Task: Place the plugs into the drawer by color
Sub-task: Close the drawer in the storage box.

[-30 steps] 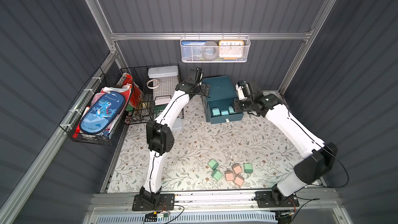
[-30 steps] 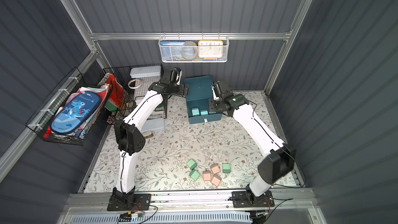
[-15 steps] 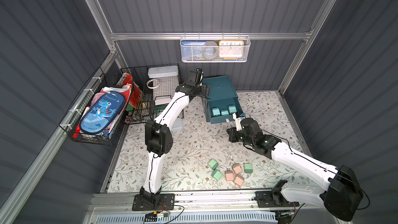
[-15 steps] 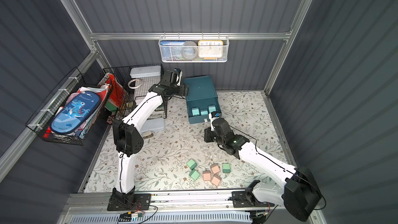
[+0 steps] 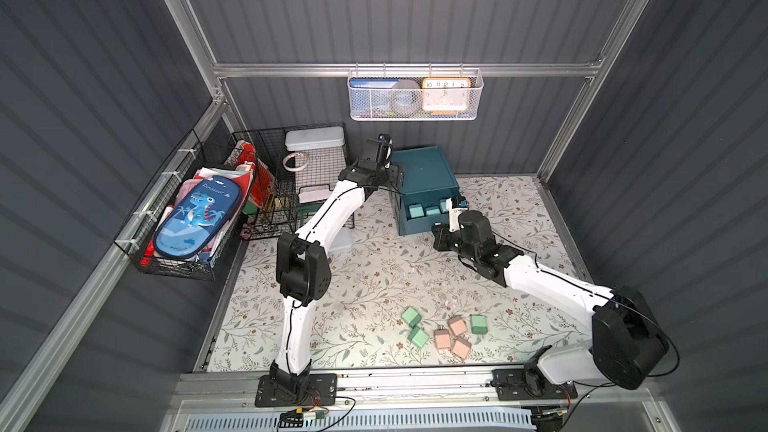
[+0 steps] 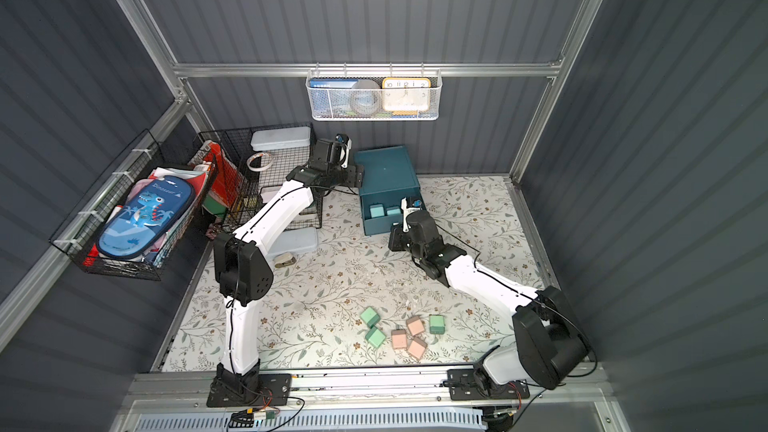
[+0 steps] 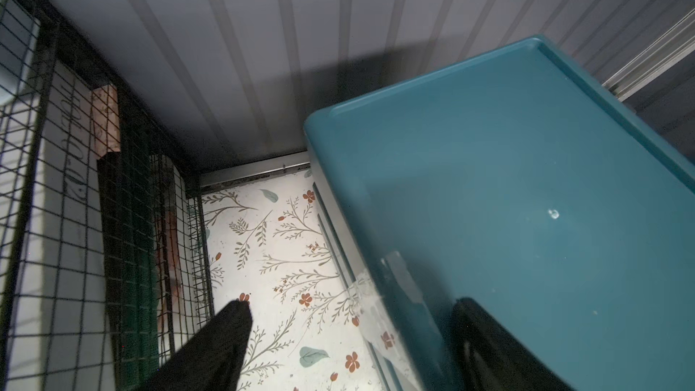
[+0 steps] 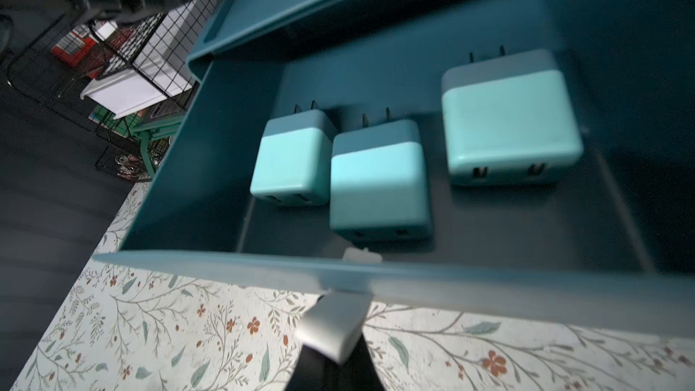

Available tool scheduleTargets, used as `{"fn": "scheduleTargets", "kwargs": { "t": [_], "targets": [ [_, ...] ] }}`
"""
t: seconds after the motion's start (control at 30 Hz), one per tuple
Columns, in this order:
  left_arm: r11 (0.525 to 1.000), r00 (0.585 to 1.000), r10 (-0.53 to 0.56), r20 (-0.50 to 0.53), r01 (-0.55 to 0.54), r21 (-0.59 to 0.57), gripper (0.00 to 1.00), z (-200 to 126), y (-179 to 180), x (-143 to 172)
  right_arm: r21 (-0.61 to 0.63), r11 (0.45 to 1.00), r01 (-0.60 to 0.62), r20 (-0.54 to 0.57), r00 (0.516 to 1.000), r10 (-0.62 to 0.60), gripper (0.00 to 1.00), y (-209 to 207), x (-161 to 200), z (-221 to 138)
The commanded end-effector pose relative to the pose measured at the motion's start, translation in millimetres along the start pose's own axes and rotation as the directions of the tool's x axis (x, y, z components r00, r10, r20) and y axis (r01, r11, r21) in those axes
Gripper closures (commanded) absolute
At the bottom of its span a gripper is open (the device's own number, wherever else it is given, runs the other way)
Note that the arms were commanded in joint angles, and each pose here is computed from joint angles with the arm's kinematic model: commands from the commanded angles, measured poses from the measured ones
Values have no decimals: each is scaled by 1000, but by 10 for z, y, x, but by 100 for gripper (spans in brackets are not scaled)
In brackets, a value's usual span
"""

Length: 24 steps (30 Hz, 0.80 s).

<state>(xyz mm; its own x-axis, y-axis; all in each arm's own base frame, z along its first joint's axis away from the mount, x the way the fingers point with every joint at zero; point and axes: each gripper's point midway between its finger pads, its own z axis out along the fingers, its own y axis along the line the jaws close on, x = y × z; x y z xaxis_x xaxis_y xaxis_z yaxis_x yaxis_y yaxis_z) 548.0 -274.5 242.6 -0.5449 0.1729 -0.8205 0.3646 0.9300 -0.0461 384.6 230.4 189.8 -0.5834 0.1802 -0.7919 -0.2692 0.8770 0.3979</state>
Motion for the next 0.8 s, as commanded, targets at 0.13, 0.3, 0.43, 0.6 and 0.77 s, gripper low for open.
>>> {"fn": "scheduleTargets", "kwargs": {
  "t": [0.13,0.3,0.43,0.6,0.77],
  "targets": [
    [998,971,52,-235,-55,-7,11,117,-56,746,-57,998,-7,89,996,12,100,117,-445,200],
    [998,966,57,-251,-60,-5,11,140,-82,820,-88,995,-48,142,988,60,100,111,-615,453],
    [998,964,60,-260,-65,-11,11,145,-74,856,-92,994,-60,190,979,76,100,85,-690,657],
    [997,963,64,-263,-71,-16,11,144,-62,870,-105,990,-93,250,961,117,97,46,-776,816],
    [997,961,65,-269,-71,-13,11,160,-67,896,-255,948,-191,234,939,252,92,115,-751,719]
  ]
}}
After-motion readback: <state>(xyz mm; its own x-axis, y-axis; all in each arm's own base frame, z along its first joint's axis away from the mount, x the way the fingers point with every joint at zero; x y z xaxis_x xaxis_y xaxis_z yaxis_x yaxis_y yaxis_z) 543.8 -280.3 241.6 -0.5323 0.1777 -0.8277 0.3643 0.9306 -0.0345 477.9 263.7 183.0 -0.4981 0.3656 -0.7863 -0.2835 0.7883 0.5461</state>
